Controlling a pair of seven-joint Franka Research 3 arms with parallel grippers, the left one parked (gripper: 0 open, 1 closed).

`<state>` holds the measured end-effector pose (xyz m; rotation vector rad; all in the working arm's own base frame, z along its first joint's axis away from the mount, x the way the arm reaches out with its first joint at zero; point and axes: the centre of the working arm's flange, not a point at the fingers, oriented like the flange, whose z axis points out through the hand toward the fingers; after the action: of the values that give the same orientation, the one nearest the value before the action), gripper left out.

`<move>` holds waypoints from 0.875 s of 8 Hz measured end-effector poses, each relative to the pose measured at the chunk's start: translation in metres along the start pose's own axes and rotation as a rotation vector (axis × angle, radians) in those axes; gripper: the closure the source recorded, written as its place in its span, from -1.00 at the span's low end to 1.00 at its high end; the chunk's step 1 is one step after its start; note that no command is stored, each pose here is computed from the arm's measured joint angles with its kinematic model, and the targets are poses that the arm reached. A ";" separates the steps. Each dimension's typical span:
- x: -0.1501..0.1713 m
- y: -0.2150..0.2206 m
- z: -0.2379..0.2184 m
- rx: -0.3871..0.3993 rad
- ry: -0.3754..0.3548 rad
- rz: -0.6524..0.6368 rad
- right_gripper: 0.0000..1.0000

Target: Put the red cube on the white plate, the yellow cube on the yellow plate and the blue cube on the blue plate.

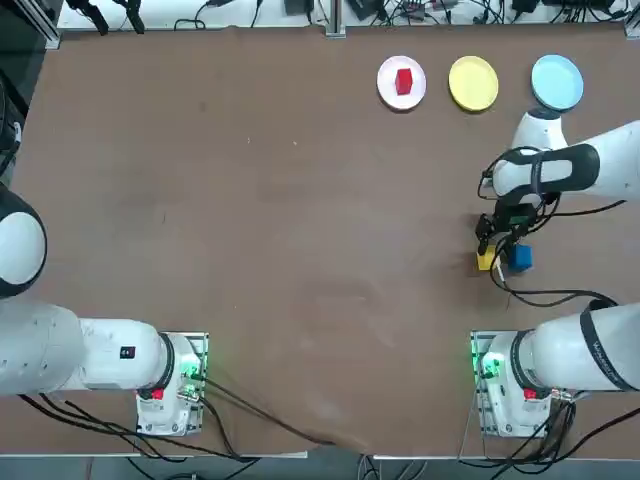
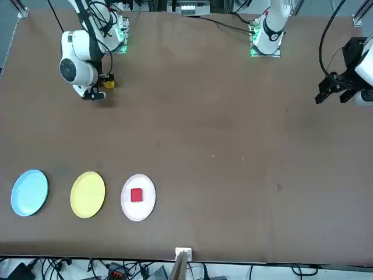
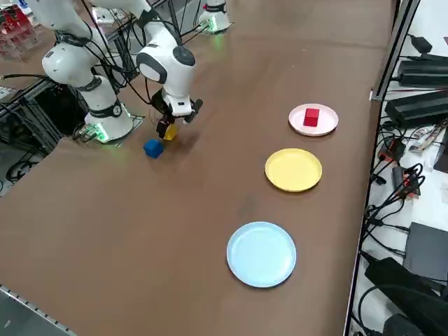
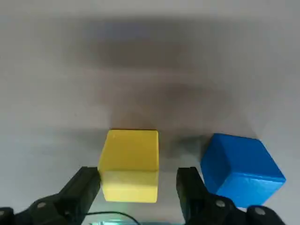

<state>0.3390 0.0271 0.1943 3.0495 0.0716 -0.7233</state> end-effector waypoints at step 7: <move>0.002 0.000 0.007 0.000 -0.028 0.044 -0.37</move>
<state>0.3375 0.0268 0.1868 3.0298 0.0048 -0.7635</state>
